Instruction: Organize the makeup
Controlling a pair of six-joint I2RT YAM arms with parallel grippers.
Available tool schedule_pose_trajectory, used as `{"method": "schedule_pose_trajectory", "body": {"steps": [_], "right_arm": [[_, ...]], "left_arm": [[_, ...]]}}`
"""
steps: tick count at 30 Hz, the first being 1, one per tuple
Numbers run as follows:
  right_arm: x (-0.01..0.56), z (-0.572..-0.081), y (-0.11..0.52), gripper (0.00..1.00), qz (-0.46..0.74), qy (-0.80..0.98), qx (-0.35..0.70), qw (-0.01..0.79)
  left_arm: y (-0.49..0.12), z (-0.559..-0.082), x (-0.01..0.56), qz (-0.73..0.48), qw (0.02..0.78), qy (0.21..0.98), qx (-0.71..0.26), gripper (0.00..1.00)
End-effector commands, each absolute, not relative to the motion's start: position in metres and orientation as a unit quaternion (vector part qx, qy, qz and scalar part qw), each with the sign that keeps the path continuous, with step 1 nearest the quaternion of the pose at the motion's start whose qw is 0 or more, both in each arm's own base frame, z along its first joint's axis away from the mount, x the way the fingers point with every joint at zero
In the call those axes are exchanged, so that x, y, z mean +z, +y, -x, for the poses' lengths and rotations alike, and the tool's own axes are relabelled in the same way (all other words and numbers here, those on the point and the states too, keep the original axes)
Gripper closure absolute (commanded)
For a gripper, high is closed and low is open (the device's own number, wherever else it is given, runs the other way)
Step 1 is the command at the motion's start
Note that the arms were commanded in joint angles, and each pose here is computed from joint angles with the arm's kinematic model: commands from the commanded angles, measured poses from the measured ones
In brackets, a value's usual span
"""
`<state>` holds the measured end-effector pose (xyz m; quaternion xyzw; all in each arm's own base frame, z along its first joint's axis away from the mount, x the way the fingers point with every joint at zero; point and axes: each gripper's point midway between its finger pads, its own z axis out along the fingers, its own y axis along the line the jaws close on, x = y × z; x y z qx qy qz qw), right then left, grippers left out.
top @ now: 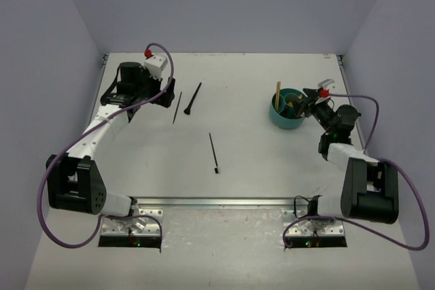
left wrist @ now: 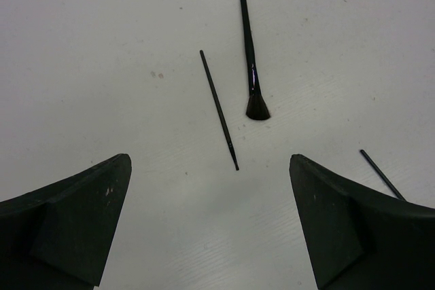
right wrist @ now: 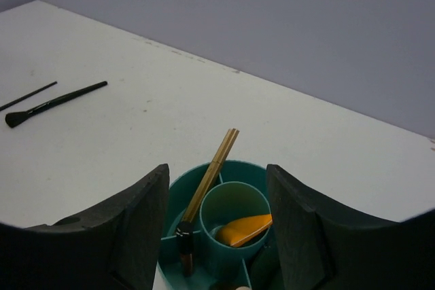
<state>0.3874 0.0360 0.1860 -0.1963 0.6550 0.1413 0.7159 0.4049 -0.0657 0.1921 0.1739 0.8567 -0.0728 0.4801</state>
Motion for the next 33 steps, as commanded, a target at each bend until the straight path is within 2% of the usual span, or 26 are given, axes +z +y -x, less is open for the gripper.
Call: {"method": "schedule_pose_trajectory", "body": {"steps": [1,6,11,14,18,26,30,33], "right_arm": [[0.224,-0.405,0.013,0.4,0.116,0.694,0.128,0.699],[0.244,-0.41,0.007,0.39,0.052,0.764,0.155,0.624],[0.262,-0.404,0.007,0.42,-0.003,0.784,0.176,0.596],[0.259,-0.397,0.011,0.45,-0.015,0.798,0.175,0.577],[0.252,-0.389,0.019,0.46,-0.01,0.811,0.159,0.562],[0.238,-0.377,0.052,0.47,0.06,0.825,0.128,0.548],[0.227,-0.363,0.085,0.47,0.123,0.832,0.151,0.519],[0.214,-0.353,0.102,0.47,0.142,0.84,0.167,0.496]], "left_arm": [[-0.063,-0.419,0.232,-0.175,0.529,0.828,-0.065,0.0],[-0.066,-0.427,0.219,-0.176,0.503,0.843,-0.075,0.0],[-0.069,-0.439,0.185,-0.166,0.401,0.896,-0.094,0.12],[-0.064,-0.443,0.14,-0.152,0.305,0.936,-0.089,0.24],[-0.065,-0.448,0.099,-0.14,0.233,0.958,-0.097,0.32],[-0.085,-0.457,0.087,-0.165,0.248,0.951,-0.085,0.32],[-0.124,-0.448,0.098,-0.261,0.269,0.924,-0.081,0.37],[-0.146,-0.444,0.099,-0.306,0.286,0.905,-0.069,0.33]]}}
